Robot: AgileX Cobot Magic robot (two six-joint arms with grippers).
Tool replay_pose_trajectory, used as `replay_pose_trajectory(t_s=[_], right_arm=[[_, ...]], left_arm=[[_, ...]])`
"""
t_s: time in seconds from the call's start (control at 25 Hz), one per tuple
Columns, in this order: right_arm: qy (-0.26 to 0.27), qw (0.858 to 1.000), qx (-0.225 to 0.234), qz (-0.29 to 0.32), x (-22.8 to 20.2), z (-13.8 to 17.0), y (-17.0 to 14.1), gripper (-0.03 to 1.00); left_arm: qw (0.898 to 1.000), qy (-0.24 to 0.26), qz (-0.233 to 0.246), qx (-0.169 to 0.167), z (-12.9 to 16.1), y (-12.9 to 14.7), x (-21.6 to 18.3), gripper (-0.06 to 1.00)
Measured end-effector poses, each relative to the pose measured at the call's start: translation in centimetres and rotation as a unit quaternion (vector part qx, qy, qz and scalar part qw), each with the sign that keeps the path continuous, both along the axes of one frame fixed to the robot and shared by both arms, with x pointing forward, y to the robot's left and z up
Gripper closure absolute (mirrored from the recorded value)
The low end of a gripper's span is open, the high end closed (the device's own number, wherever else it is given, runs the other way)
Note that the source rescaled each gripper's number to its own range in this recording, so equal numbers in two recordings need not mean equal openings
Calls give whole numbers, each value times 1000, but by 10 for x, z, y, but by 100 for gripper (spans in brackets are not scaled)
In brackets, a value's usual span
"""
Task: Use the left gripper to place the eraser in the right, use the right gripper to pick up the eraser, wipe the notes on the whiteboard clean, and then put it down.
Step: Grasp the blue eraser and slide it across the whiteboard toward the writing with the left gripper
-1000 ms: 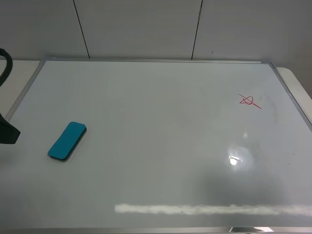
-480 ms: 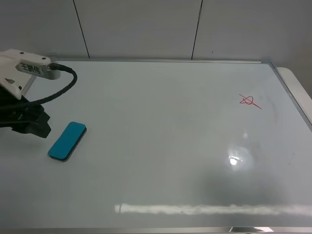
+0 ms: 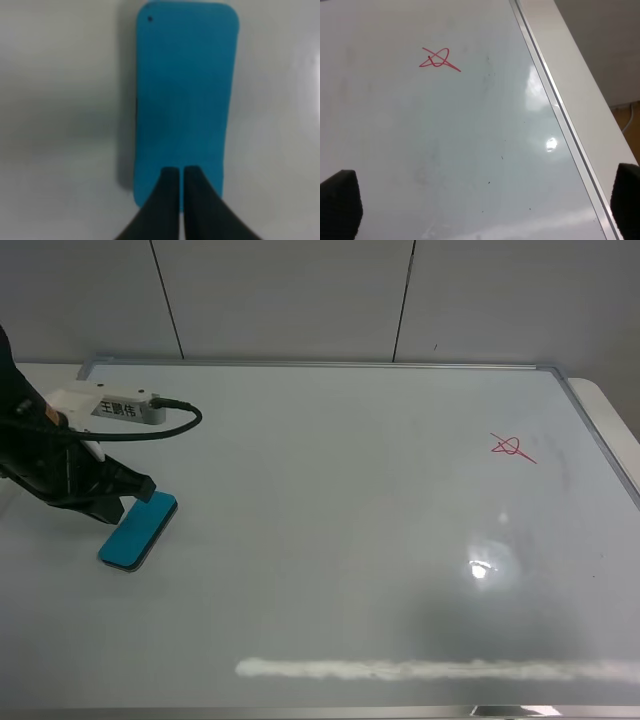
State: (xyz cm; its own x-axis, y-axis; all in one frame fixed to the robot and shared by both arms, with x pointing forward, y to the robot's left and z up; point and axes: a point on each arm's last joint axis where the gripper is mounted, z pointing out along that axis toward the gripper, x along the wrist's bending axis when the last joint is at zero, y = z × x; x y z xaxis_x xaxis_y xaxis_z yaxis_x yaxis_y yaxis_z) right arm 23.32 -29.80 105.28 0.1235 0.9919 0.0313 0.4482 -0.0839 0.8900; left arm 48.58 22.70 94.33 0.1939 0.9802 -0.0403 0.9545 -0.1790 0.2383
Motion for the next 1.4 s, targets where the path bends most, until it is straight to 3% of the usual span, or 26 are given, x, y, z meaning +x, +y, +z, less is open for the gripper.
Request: replay_pose_trajectory(t_s=[0.36,0.72,0.88,1.08,1.4], right_arm=[[0,1000,0,0,0,0,0,-3],[0,1000,0,0,0,0,0,-3],[0,1000,0,0,0,0,0,-3],[0,1000,0,0,0,0,0,-3],[0,1000,0,0,0,0,0,-3]], left_arm=[[1000,20,1,8,-41,-4,15,94],[999,42,-1,12,-53,-9,19,94],[998,13,50,-41,-53,-29,23,94],[981,0,149,-121,-55,-60,22,94],[967,23,191,-169,-60,-107,15,94]])
